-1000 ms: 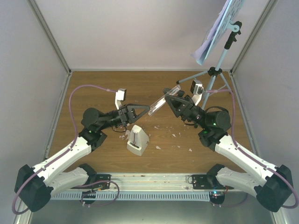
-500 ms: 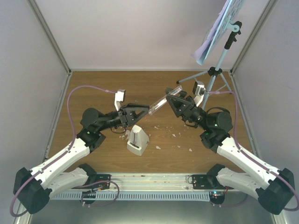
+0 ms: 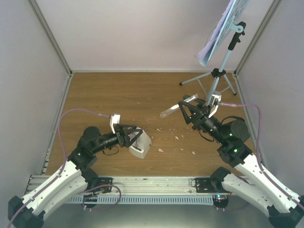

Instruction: Pack up the instrument practice props

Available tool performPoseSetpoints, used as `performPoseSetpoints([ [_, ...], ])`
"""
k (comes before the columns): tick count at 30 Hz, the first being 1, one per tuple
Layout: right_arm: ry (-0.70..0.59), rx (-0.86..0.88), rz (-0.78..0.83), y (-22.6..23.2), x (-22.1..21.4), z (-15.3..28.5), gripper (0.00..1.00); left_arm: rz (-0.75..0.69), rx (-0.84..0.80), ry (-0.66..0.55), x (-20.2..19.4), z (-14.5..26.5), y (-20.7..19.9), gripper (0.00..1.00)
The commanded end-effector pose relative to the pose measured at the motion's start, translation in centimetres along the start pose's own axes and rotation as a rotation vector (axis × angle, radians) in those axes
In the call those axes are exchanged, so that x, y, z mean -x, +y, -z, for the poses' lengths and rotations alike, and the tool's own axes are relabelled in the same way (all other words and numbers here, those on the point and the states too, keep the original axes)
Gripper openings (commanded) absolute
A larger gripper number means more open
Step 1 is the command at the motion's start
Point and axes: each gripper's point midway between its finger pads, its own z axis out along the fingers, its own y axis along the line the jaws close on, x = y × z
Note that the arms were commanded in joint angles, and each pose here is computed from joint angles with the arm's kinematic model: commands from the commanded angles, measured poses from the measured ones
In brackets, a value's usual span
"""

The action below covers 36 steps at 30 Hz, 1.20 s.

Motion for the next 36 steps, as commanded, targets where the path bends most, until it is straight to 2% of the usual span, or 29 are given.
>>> performPoseSetpoints([
  [1,0.029,-0.124,0.081,-1.9,-0.7,1.5,0.57,-0.04,0.192,0.003,-2.1,1.8,4.5,0.99],
  [3,0.035,-0.137,0.087,-2.0,-0.8,1.9,0.57,-0.051,0.242,-0.002,-2.8,2.5,5.8,0.99],
  [14,0.012,-0.149,0.084,-2.0,-0.4,2.7,0.57,0.106,0.306,-0.028,-7.0,4.4,10.4,0.99],
  [19,0.018,-0.158,0.069,-2.5,-1.0,2.8,0.57,0.11,0.357,-0.015,-8.3,5.0,12.3,0.99],
  [26,-0.005,-0.156,0.033,-2.7,-1.0,2.9,0.57,0.131,0.415,0.07,-10.6,4.8,14.9,0.99],
  [31,0.008,-0.171,0.018,-3.2,-1.6,2.9,0.57,0.074,0.387,0.088,-10.5,4.1,14.8,0.99],
  [36,0.007,-0.181,0.011,-3.5,-1.7,2.8,0.57,0.078,0.401,0.112,-11.5,4.2,15.7,0.99],
])
